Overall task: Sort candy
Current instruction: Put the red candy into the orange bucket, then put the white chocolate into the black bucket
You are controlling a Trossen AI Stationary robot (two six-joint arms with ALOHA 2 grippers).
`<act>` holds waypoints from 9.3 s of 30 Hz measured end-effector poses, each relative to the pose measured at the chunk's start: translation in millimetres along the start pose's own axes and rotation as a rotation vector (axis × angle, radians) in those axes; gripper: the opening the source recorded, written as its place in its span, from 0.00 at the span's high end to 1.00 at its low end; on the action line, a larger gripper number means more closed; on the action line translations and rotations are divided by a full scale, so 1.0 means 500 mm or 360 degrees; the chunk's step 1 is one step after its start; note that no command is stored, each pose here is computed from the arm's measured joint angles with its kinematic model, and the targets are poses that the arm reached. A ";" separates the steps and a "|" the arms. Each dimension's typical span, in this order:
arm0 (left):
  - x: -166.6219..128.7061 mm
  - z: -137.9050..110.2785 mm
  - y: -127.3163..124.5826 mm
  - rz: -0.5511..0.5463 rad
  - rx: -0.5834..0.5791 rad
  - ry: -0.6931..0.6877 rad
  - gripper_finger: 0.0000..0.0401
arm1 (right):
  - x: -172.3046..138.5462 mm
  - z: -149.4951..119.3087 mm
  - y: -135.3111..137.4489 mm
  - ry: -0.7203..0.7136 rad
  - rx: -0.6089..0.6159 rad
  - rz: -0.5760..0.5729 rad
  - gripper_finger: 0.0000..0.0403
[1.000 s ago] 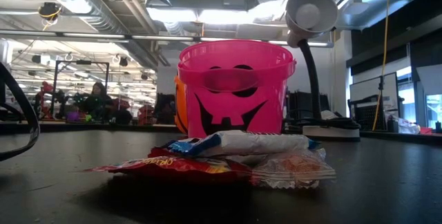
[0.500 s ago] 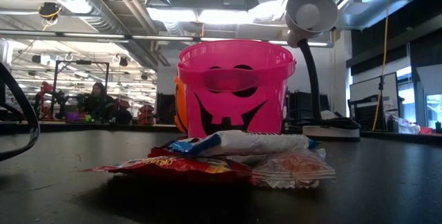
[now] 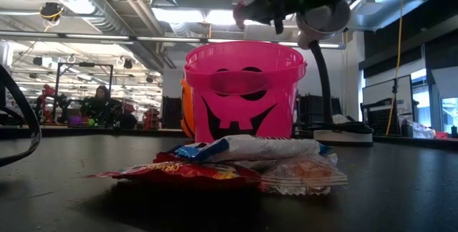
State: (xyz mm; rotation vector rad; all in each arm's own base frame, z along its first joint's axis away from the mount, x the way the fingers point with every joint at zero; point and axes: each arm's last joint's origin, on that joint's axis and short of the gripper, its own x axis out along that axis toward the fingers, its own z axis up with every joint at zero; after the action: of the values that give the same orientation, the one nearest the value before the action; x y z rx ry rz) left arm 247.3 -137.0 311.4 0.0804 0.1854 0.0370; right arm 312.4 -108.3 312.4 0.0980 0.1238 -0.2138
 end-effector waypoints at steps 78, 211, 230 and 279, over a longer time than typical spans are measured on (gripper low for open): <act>-0.002 -0.005 -0.006 -0.0071 0.0064 0.0035 0.58 | -0.439 -0.410 0.502 0.2244 0.0337 -0.0191 0.30; 0.167 -0.076 -0.029 -0.0414 0.0946 -0.0377 0.97 | -0.136 -0.077 0.569 0.0779 0.0022 0.0456 0.85; 0.107 -0.073 -0.087 -0.0319 0.0920 -0.0207 1.00 | -0.173 0.009 0.585 0.0886 -0.0053 0.0580 0.78; -0.134 0.065 -0.073 -0.0489 0.0093 0.0251 0.60 | -0.295 -0.142 0.574 0.1893 -0.0139 0.0307 0.70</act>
State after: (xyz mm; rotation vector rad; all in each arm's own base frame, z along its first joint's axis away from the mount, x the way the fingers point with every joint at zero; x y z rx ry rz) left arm 188.9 -178.7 352.6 0.1066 0.3545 -0.2692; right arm 224.0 208.8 285.8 0.1391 1.3012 0.0689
